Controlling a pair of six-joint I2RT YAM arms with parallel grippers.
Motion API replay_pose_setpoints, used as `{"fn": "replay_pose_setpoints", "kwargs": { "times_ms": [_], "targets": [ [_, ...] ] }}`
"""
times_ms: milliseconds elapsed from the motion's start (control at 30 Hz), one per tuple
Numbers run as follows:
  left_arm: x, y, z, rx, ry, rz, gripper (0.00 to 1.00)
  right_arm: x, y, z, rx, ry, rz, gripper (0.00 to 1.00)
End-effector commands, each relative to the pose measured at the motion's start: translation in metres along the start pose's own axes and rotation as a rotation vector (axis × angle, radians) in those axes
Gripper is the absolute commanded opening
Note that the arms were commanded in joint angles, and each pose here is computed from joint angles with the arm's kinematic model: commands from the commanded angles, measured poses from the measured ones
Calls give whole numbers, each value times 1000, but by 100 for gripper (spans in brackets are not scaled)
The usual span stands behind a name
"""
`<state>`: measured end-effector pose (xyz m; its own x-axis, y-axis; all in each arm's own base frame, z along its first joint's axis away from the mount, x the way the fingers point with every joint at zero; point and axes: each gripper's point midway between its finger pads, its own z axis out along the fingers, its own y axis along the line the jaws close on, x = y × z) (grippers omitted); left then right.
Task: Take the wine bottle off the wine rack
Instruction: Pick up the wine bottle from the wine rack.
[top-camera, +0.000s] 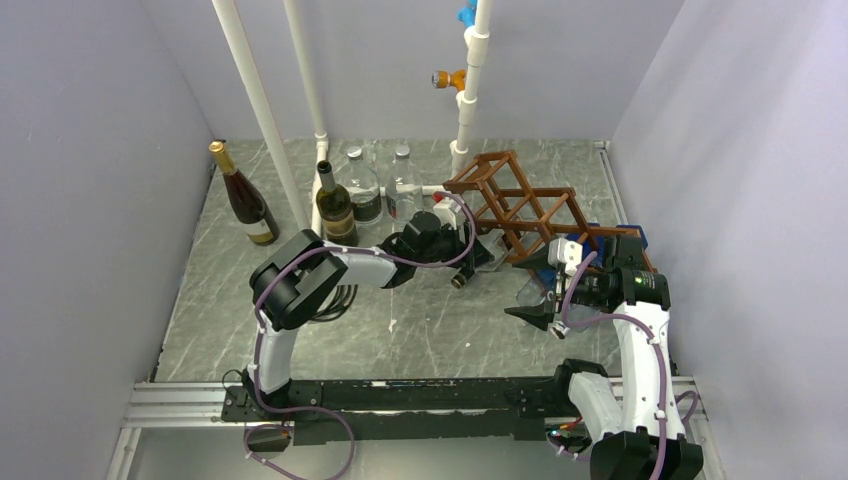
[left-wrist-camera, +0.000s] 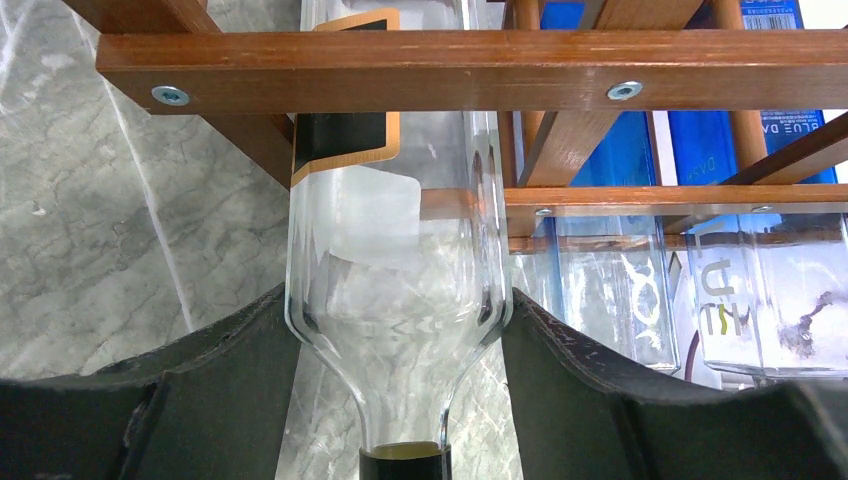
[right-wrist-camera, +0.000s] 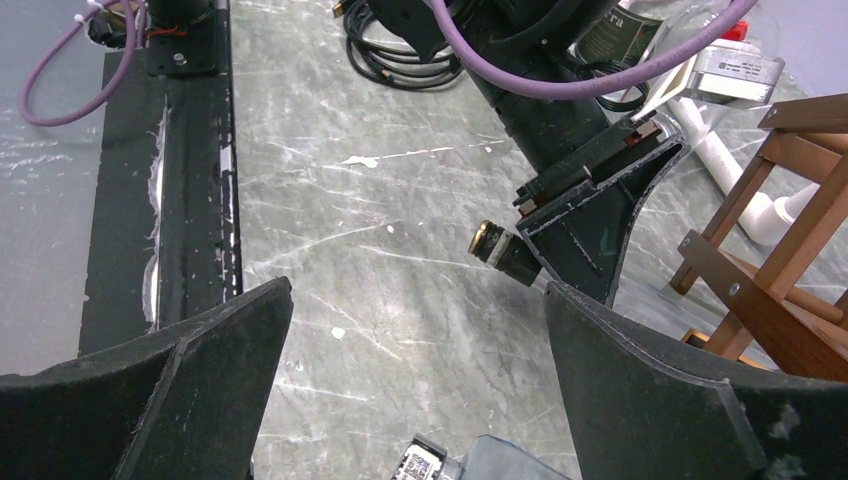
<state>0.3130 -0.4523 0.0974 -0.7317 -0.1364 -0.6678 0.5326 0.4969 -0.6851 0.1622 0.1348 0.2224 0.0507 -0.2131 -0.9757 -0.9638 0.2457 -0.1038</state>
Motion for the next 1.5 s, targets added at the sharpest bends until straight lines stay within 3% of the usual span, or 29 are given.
{"fn": "replay_pose_setpoints", "kwargs": {
  "times_ms": [0,267,667,767,1067,1233,1367,1467],
  "targets": [
    [-17,-20,-3,54,-39,26,41,-5,2,1,-10,-30,-37,100],
    [-9,-16,6,56,5,7,67,-5,2,1,-10,-29,-38,100],
    [-12,-13,16,51,14,3,90,-5,2,1,-11,-30,-40,100],
    [-15,-11,18,44,11,5,92,-5,3,1,-11,-29,-40,100],
    [-16,-4,33,30,34,-18,88,-4,2,1,-10,-26,-43,100],
    [-15,-1,36,16,39,-29,81,-4,3,2,-12,-26,-44,100],
    [-16,-4,34,21,39,-24,63,-4,3,1,-11,-25,-46,100],
    [-18,-10,28,46,32,-20,37,-3,3,1,-11,-23,-46,100]
  ]
}}
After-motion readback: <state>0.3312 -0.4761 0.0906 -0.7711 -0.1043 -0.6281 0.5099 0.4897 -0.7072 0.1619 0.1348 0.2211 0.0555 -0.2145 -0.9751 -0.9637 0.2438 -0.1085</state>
